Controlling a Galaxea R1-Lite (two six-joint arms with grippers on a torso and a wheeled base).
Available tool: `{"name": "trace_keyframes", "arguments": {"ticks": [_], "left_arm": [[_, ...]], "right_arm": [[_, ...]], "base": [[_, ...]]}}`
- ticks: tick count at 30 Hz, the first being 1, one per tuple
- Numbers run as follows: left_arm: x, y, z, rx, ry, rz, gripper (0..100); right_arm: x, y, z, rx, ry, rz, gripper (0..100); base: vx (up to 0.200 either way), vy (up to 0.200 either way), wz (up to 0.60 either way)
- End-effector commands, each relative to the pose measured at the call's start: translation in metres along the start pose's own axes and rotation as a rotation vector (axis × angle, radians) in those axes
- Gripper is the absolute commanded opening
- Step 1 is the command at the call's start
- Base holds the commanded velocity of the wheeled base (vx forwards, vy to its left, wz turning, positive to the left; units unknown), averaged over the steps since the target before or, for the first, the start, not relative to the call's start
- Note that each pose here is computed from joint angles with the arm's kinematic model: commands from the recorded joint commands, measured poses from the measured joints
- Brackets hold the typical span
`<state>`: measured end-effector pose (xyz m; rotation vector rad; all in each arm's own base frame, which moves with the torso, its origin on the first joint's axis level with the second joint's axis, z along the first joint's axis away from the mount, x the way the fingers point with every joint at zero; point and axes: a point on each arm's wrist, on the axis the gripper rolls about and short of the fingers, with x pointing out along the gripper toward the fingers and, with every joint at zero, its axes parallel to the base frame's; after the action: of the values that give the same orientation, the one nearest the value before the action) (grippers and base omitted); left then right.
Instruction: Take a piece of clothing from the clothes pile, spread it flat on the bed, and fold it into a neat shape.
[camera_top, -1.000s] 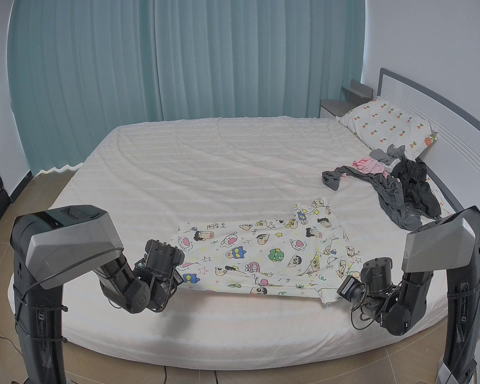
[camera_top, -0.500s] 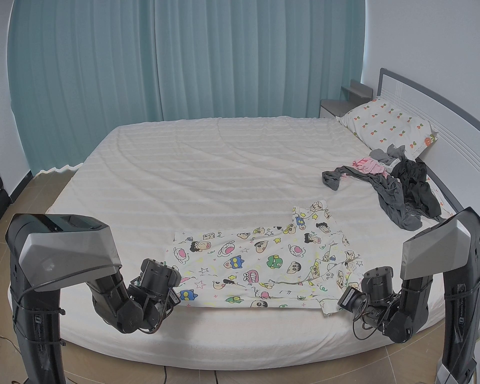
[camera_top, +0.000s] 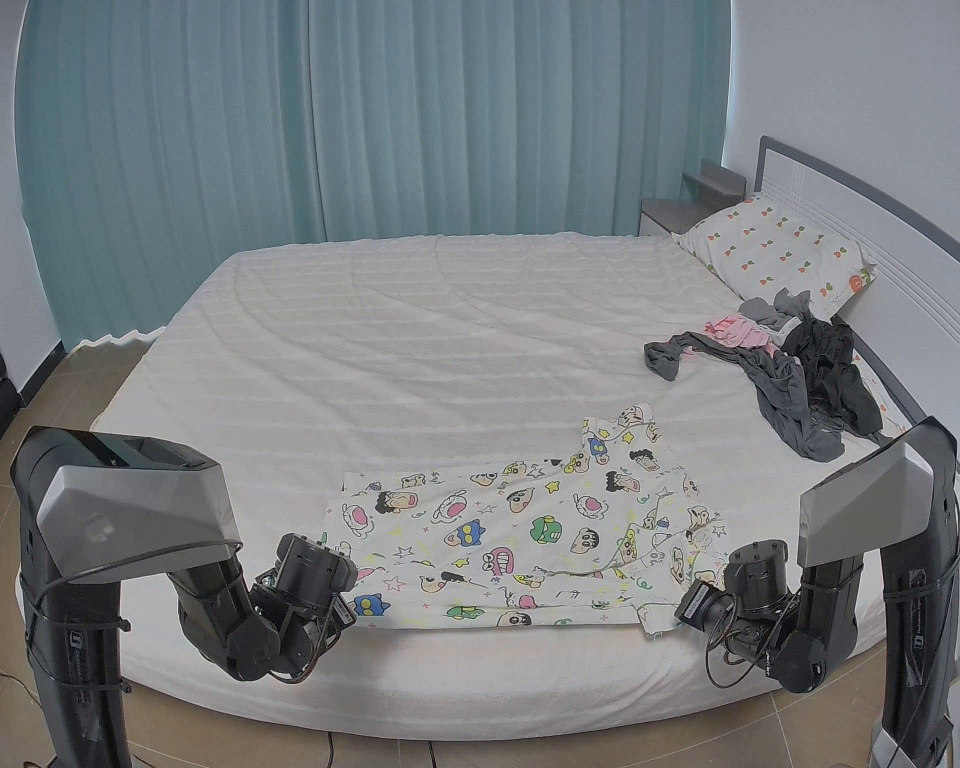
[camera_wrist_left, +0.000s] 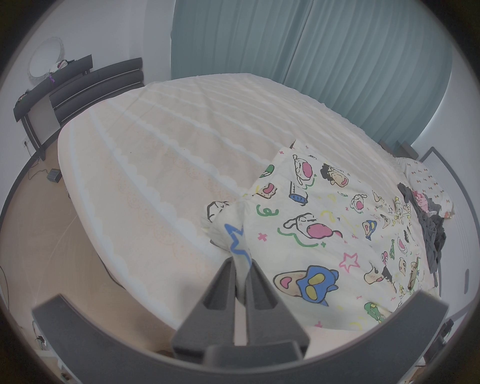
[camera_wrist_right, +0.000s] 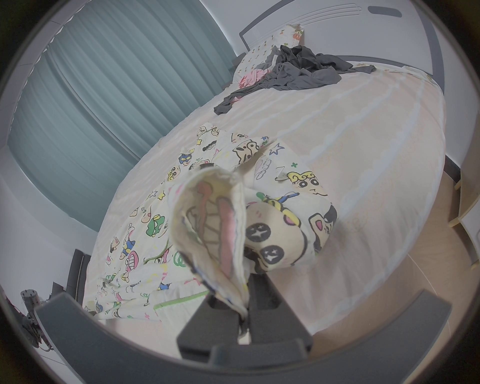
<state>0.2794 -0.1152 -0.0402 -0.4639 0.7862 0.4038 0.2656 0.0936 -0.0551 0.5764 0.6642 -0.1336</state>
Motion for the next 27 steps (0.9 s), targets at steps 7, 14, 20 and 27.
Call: {"name": "trace_keyframes", "arguments": {"ticks": [7, 14, 20, 27], "left_arm": [[-0.002, 0.003, -0.005, 0.012, 0.034, -0.005, 0], [-0.003, 0.002, -0.004, -0.009, 0.042, -0.018, 100], [-0.034, 0.008, 0.021, -0.077, 0.056, -0.139, 100], [-0.055, 0.038, 0.043, -0.182, 0.119, -0.298, 100]], "right_arm": [[0.002, -0.004, -0.005, -0.021, 0.014, -0.014, 100], [-0.006, -0.005, -0.004, -0.038, -0.014, 0.016, 100], [-0.023, 0.000, 0.015, -0.081, -0.100, 0.053, 100], [-0.049, 0.001, 0.038, -0.078, -0.171, 0.079, 100]], "base": [[0.000, 0.000, 0.00], [0.000, 0.000, 0.00], [0.000, 0.000, 0.00], [0.000, 0.000, 0.00]]}}
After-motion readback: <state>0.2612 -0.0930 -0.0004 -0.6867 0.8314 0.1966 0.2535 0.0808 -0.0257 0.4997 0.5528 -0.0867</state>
